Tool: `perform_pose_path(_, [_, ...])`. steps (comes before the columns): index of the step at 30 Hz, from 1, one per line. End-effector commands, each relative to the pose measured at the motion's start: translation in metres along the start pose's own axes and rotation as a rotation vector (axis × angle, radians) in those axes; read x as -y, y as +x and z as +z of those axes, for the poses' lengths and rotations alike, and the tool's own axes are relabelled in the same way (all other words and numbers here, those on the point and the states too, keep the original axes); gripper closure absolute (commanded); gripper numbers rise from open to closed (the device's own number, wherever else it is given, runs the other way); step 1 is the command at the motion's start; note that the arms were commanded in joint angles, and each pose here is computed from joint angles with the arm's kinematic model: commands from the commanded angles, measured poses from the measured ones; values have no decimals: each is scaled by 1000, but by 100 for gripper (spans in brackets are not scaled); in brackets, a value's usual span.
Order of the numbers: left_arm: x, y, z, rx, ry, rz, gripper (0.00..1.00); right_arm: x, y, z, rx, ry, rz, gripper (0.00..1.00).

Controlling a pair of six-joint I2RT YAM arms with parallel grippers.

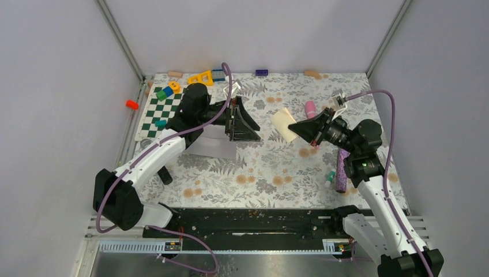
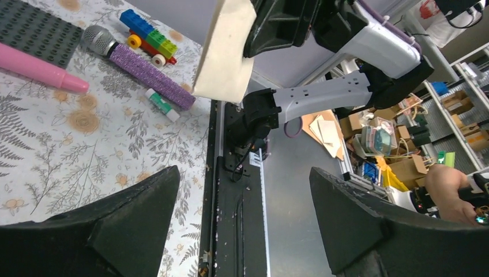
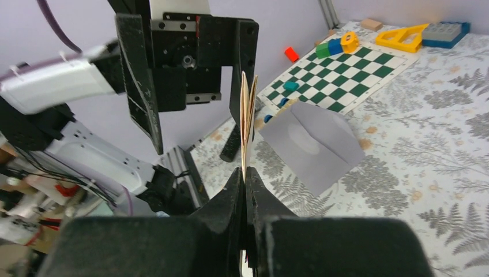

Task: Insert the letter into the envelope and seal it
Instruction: Fold the letter.

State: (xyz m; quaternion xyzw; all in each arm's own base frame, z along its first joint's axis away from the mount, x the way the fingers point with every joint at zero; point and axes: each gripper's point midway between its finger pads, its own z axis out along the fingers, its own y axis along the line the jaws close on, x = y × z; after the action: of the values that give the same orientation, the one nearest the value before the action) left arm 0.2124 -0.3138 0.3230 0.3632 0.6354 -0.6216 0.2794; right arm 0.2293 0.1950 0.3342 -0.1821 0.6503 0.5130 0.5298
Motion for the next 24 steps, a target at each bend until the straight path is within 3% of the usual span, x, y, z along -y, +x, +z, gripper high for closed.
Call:
perform_pose_path(1, [39,-37,-2,120,134,116,17,-11,-16,4,62,-60,105,100])
perform_pose_path(7, [37,-56,2,200,143,139,22,-10,-23,5,108,-71,187,100])
perform_pose_path(12, [19,-56,8,215,123,79,27,-8,-24,6,127,-81,228,100])
perform_pose_path(19, [-18,-50,11,244,-34,20,21,-7,-26,6,149,-79,237,100])
perform_pose_path(24, [-20,-50,13,249,-31,10,22,1,-20,8,146,-64,243,100])
